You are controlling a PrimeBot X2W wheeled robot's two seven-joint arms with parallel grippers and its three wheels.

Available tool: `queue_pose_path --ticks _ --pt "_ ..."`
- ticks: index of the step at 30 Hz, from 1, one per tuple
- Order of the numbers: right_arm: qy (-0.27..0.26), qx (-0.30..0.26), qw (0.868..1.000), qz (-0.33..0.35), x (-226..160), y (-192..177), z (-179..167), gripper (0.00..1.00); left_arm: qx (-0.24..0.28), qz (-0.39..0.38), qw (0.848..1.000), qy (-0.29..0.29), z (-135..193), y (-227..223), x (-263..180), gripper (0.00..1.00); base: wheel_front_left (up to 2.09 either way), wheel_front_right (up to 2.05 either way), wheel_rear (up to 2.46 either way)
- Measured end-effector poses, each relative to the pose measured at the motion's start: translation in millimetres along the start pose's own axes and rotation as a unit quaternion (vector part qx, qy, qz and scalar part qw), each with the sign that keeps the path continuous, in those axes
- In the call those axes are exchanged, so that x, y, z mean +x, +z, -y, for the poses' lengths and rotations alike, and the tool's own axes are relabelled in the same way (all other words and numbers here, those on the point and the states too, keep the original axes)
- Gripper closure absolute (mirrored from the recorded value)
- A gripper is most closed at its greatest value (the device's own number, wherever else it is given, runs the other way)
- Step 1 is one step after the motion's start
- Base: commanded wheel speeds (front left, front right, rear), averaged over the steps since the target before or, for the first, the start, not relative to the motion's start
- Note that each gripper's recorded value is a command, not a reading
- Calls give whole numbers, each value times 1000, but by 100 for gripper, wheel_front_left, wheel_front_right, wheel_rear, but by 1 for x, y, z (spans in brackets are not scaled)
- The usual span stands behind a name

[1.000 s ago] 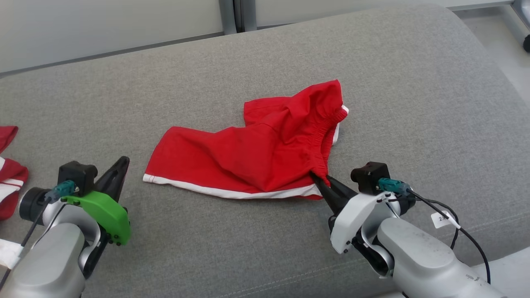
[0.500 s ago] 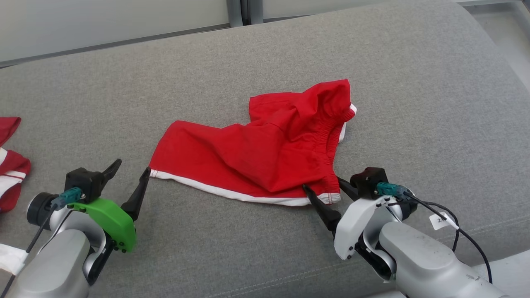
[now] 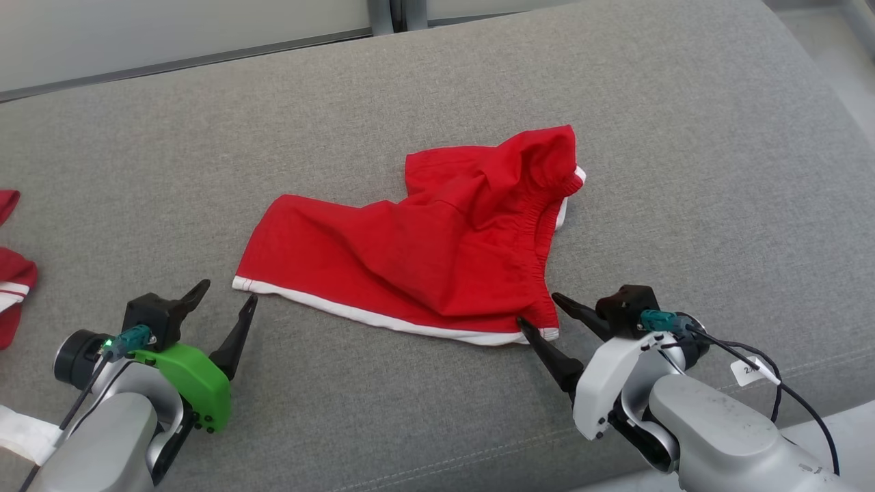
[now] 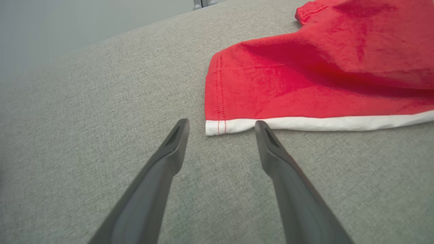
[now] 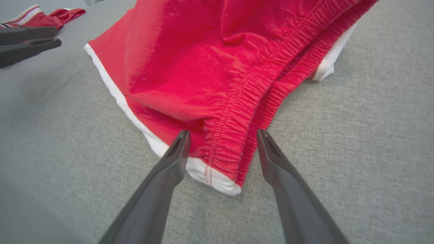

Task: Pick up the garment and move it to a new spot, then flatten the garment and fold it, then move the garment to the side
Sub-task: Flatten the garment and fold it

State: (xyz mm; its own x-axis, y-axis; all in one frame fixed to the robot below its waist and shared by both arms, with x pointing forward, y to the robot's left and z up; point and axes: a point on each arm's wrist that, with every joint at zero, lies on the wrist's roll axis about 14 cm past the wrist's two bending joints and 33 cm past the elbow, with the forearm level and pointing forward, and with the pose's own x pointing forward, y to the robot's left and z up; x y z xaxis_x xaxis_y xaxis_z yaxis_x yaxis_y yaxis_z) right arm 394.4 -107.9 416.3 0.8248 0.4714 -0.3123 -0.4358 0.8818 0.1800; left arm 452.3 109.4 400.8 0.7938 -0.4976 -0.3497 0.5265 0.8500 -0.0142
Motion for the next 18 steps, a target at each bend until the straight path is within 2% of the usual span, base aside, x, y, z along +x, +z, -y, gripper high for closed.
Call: queue_pose_path --ticks 18 --pt "-1 3 1000 -14 -7 -5 0 0 -6 -41 999 -9 1 -18 22 0 0 0 0"
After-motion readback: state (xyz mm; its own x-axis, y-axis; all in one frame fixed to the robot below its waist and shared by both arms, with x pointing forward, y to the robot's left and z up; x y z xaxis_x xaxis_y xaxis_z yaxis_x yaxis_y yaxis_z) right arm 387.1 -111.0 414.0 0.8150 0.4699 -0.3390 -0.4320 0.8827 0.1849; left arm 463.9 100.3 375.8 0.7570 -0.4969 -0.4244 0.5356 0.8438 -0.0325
